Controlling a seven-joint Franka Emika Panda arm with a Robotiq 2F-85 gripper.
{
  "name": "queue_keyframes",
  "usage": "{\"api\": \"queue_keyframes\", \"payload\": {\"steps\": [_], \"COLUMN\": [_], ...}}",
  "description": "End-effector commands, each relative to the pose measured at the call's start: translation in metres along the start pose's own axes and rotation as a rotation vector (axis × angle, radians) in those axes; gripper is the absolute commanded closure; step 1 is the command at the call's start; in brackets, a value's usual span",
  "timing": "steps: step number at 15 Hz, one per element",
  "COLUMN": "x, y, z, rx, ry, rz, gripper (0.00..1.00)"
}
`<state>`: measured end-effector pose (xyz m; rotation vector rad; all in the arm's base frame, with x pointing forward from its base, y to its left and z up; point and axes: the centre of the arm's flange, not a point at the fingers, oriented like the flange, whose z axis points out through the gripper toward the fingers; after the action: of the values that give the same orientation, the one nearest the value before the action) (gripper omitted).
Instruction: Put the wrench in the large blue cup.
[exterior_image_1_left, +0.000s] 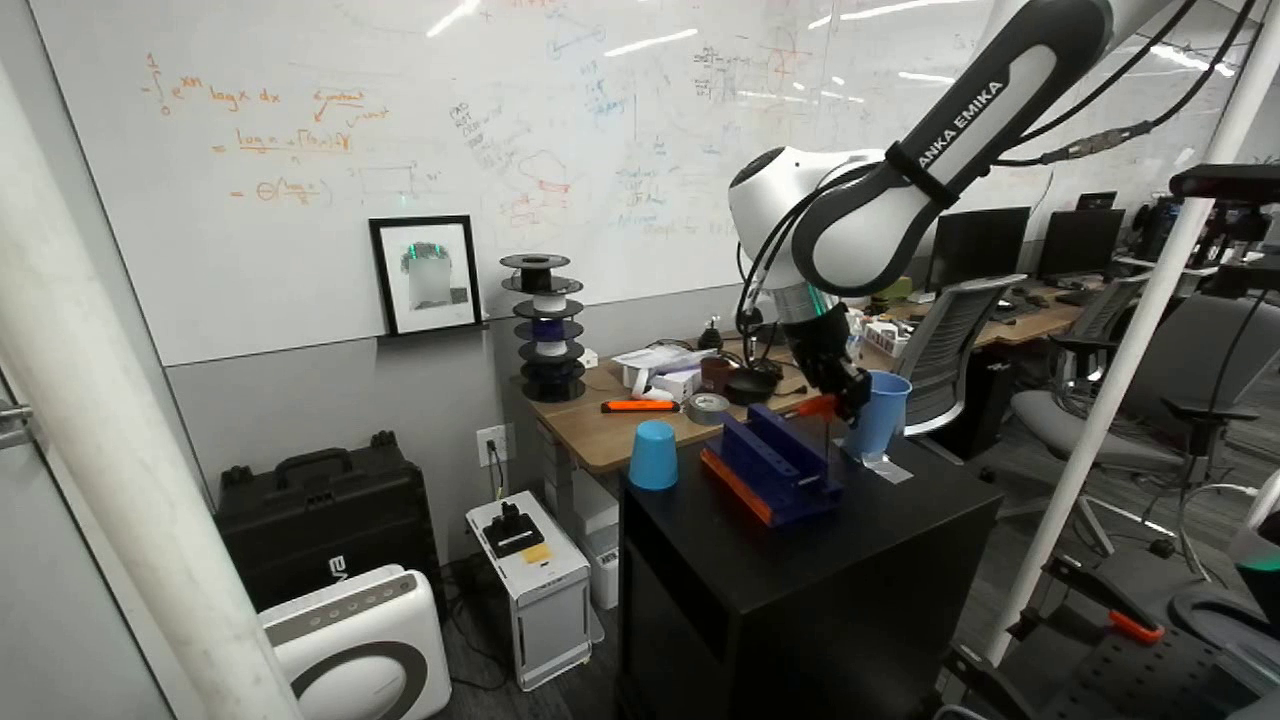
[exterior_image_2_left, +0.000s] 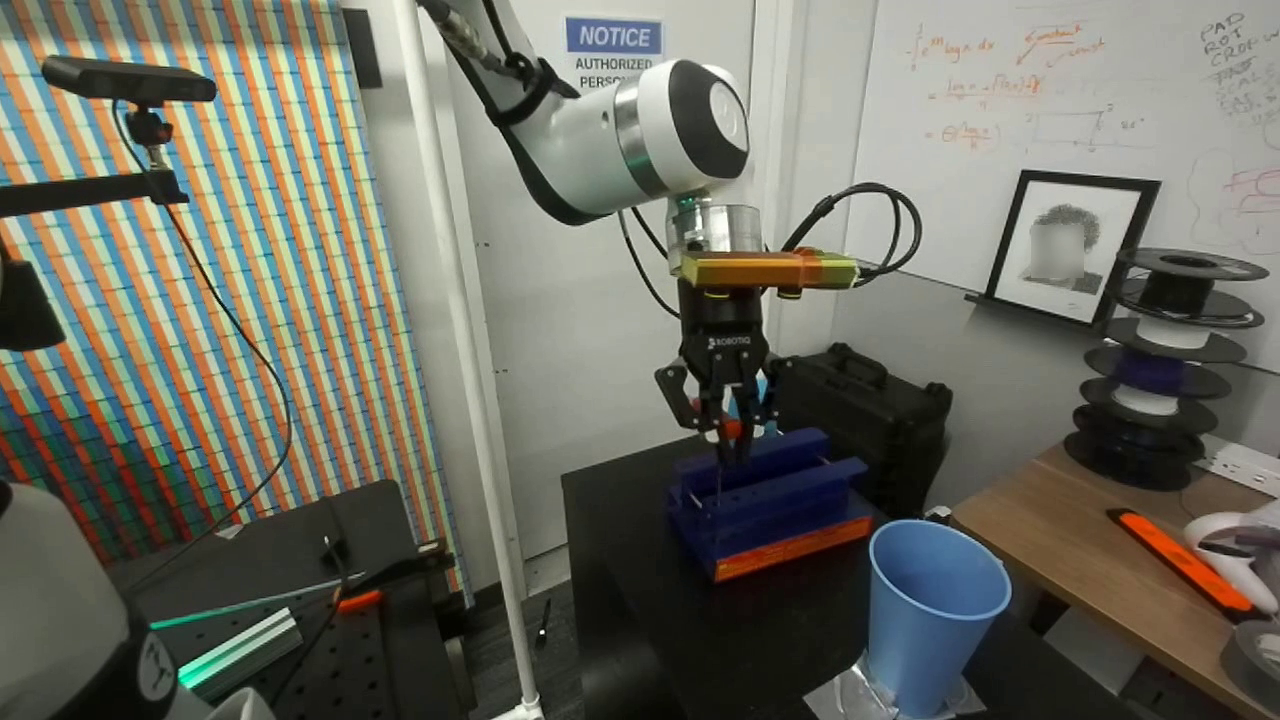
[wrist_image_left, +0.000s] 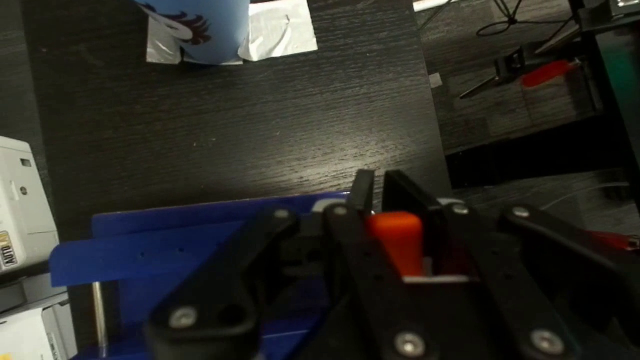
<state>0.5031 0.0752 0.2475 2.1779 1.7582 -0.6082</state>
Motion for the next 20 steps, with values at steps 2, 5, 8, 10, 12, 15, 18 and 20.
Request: {"api": "queue_keyframes", "payload": {"steps": [2,5,8,10,12,15,18,20], "x": [-0.005,-0.013,-0.024,-0.030,-0.035,-0.043,-0.046,-0.045], "y": [-0.014,-0.025,-0.034,-0.037,-0.039,-0.040,-0.037,-0.036], "z": [-0.015,-0.025,-0.027,-0.027,-0.027,-0.026,-0.024,-0.027], "rx": [-0.069,-0.090,-0.118,-0.119,-0.128,-0.129,-0.141,-0.156], "ry": [0.030,0.045,0.052,0.062,0.069,0.080,0.089,0.097], "rz": [-0.095,-0.130,-0.140,-0.142,-0.149,-0.161,-0.151,-0.144], "gripper": [0.92,0.92,0.68,0.57,0.84,0.97,0.71,0.58]}}
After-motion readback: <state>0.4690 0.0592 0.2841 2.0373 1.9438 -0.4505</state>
